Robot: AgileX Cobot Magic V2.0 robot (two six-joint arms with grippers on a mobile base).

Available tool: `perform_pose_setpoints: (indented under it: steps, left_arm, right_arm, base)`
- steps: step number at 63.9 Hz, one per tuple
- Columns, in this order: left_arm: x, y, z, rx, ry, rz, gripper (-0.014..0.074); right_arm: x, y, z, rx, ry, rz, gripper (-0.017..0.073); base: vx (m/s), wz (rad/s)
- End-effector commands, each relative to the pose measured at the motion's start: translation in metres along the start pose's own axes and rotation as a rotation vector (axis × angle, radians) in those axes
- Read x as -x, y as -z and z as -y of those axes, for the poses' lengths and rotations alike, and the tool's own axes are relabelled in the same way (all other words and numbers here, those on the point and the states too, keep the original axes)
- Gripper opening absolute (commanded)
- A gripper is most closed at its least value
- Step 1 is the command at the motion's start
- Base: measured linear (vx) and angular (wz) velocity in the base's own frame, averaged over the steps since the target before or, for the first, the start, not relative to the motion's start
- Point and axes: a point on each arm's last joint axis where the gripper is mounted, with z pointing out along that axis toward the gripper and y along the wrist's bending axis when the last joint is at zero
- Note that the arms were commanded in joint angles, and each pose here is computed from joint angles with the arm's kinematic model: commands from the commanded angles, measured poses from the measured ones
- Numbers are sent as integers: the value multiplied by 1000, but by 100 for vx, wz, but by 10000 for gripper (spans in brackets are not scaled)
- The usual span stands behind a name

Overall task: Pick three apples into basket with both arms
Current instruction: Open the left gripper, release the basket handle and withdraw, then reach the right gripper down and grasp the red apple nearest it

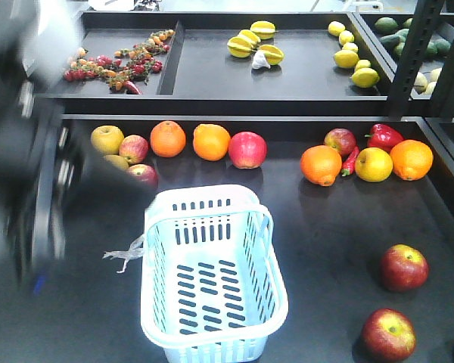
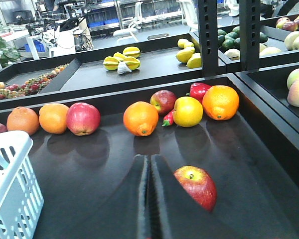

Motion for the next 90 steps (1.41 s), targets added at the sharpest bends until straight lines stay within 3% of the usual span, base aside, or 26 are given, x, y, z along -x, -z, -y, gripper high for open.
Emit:
perform_pose_setpoints:
  steps: [1,4,14,26,30,37,49,51,54,58,62,72,79,85,90]
  left_arm:
    - [-20,9,10,66,75,210,-8]
    - [-43,3,13,84,126,251,-8]
    - [-106,2,22,200,228,414,-8]
    - [-174,-9,25,327,282,484,-8]
    - [-185,-9,27,344,285,506,-8]
    - [-193,-9,27,361,291,528,-8]
    - [-192,-10,27,359,292,524,-8]
    - [-192,-10,27,359,292,524,-8]
    - [-193,-10,27,355,292,520,-8]
    - [-193,-10,28,351,292,516,-8]
    - [-193,-10,28,349,291,514,-8]
    - [-193,-10,28,351,291,516,-8]
    - [-193,-10,28,351,291,515,-8]
    - [-193,-10,28,352,291,517,-8]
    - [-193,-10,28,352,291,517,-8]
  right_arm:
    - [6,0,-2,18,26,79,-5]
    - [6,0,-2,19,25,83,-5]
    - [9,1,-3,32,-1,119,-5]
    - [20,3,-6,70,-27,237,-5]
    - [26,5,-7,94,-65,307,-5]
    - [37,9,-8,148,-237,421,-5]
    - [56,18,0,229,-749,573,-3]
    - [61,19,0,235,-783,578,-3]
    - [71,23,-3,246,-758,579,-3]
    - [86,27,-11,238,-661,497,-3]
    - [103,29,-18,183,-510,361,-3]
    - [145,31,-23,-7,-199,-51,-1]
    - [169,23,-29,-4,-14,-261,32]
    - [176,2,-37,66,101,-407,153]
    - [175,-15,-40,104,157,-462,356]
  base:
    - [0,0]
    - [0,0]
    - [0,0]
    - [0,0]
    - [0,0]
    - [0,0]
    - [0,0]
    - [0,0]
    - [0,0]
    - [0,0]
    - [0,0]
    - [0,0]
    - [0,0]
    - [0,0]
    - [0,0]
